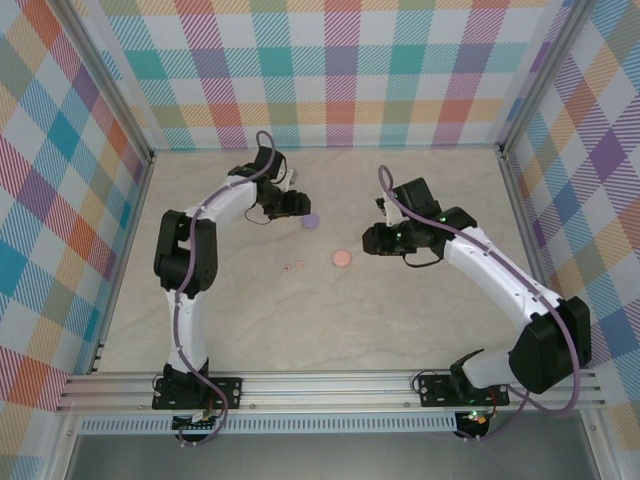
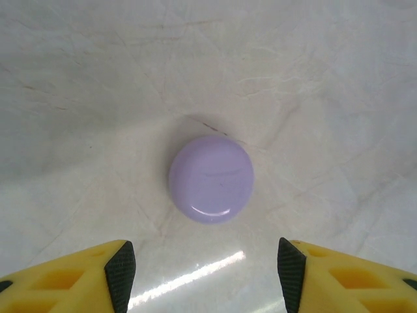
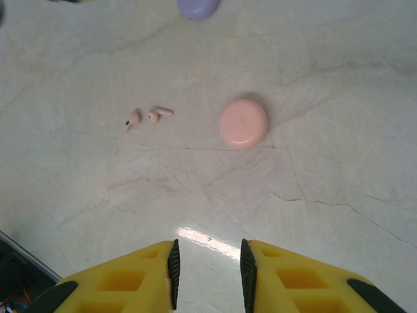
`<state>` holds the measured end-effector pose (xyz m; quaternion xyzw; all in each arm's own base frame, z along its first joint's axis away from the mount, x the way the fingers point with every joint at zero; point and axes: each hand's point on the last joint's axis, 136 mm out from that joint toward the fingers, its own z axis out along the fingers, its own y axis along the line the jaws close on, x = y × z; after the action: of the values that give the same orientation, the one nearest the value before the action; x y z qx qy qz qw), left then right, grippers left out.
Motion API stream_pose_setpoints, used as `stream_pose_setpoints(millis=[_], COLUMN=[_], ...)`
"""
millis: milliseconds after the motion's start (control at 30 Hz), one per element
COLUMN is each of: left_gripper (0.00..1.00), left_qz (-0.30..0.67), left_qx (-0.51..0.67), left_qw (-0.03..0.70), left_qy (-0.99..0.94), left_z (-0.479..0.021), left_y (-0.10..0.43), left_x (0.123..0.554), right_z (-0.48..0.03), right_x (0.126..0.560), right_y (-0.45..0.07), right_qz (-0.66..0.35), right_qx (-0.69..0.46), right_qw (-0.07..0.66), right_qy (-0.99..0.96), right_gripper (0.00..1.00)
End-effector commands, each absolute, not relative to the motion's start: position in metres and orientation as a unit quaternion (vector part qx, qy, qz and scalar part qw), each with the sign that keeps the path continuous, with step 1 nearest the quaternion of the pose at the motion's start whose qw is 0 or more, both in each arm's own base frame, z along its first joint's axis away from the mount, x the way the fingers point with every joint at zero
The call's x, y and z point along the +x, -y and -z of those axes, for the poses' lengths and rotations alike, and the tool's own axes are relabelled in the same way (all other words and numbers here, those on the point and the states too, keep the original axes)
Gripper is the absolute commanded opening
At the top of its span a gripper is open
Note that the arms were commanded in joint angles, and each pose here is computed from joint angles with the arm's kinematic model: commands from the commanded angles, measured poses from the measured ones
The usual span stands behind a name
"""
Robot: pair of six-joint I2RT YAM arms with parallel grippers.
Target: Insert wireless bluetooth earbuds into charging case
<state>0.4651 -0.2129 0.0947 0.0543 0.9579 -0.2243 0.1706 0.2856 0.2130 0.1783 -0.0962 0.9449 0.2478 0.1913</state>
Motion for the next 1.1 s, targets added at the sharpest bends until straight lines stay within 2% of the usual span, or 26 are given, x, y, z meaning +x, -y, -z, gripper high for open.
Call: stream_pose_setpoints(millis=[0, 167, 300, 600, 933, 1067], left_gripper=[0.60, 0.51, 0.49, 0.43, 0.40, 0.41], left_qz=[0.227, 0.295, 0.330, 0.338, 0.348, 0.356], left_qx=[0.082, 0.108, 0.114, 0.117, 0.116, 0.111], left_qw=[0.192, 0.159, 0.136, 0.086, 0.049, 0.039], left_qy=[-0.951, -0.936, -0.927, -0.930, -0.929, -0.927], left_z=[-0.126, -0.128, -0.113, -0.070, -0.046, -0.041], left_y=[0.207, 0.242, 0.271, 0.305, 0.313, 0.314], left_x=[0.452, 0.429, 0.416, 0.402, 0.386, 0.379], right_z=[-0.163, -0.130, -0.103, -0.053, -0.035, -0.032], right_x=[0.288, 0.293, 0.298, 0.307, 0.314, 0.317], right_y=[-0.218, -0.229, -0.237, -0.257, -0.262, -0.264], right_qz=[-0.252, -0.265, -0.272, -0.307, -0.316, -0.313], right_qx=[-0.089, -0.065, -0.039, 0.032, 0.060, 0.057], right_qw=[0.174, 0.133, 0.099, 0.041, 0.032, 0.030], right_qy=[-0.948, -0.953, -0.956, -0.950, -0.946, -0.947], right_gripper=[0.33, 0.37, 0.38, 0.38, 0.28, 0.26])
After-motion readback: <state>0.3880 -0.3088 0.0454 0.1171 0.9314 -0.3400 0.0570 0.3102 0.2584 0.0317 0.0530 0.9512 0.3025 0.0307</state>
